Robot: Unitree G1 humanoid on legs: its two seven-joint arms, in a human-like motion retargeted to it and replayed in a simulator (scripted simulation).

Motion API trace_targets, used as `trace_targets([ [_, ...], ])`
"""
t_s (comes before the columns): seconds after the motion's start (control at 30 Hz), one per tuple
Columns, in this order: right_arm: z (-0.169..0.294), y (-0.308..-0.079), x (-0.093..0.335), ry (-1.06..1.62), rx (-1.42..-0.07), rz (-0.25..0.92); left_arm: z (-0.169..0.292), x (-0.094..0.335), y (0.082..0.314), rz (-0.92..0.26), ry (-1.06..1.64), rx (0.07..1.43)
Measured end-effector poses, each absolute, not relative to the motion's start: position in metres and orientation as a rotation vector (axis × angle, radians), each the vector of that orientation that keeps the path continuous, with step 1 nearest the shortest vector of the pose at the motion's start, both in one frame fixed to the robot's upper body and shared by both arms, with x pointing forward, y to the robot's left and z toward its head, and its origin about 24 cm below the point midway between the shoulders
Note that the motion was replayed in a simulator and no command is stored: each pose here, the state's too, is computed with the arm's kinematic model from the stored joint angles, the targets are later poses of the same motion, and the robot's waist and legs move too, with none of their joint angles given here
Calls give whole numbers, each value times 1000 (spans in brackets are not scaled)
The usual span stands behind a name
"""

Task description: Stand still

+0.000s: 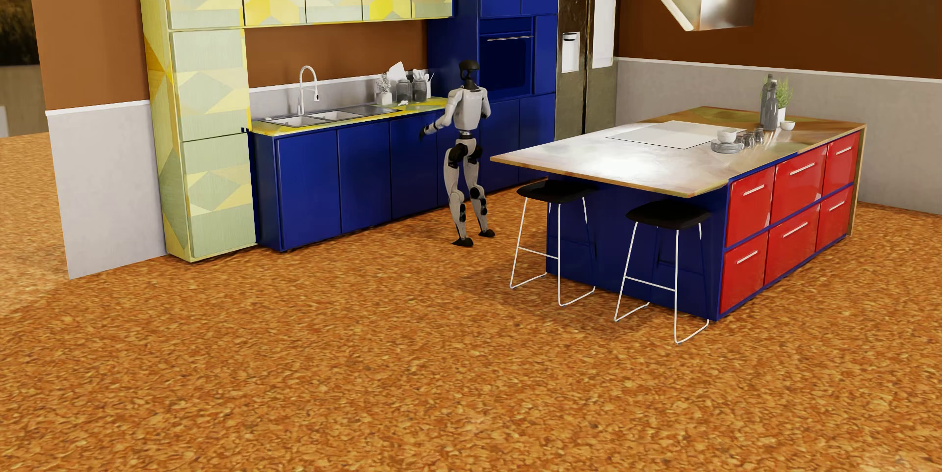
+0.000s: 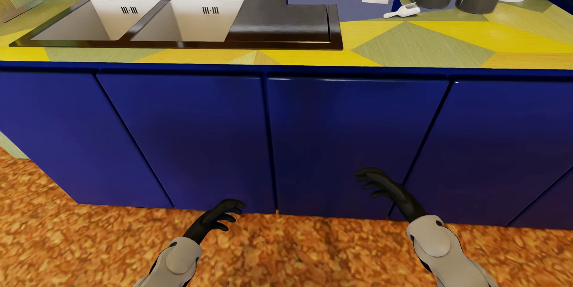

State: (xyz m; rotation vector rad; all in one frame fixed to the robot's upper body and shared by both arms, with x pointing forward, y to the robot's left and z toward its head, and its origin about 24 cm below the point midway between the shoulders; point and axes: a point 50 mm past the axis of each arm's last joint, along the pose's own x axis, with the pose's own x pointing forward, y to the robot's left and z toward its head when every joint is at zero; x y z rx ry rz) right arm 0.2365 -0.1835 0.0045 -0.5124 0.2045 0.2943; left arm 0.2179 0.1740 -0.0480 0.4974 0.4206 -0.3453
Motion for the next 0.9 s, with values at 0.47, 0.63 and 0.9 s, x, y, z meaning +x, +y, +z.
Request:
trace_targets([
  [0.47,-63,-161,221,475,-556,430,-95,203,151,-461,622,546],
  [0.63,-66,-165,214,497,-515,390,-101,192,153,-405,661,474],
  [0.9,-65,-170,213,493,-496,360,-100,190,153,-395,651,455],
])
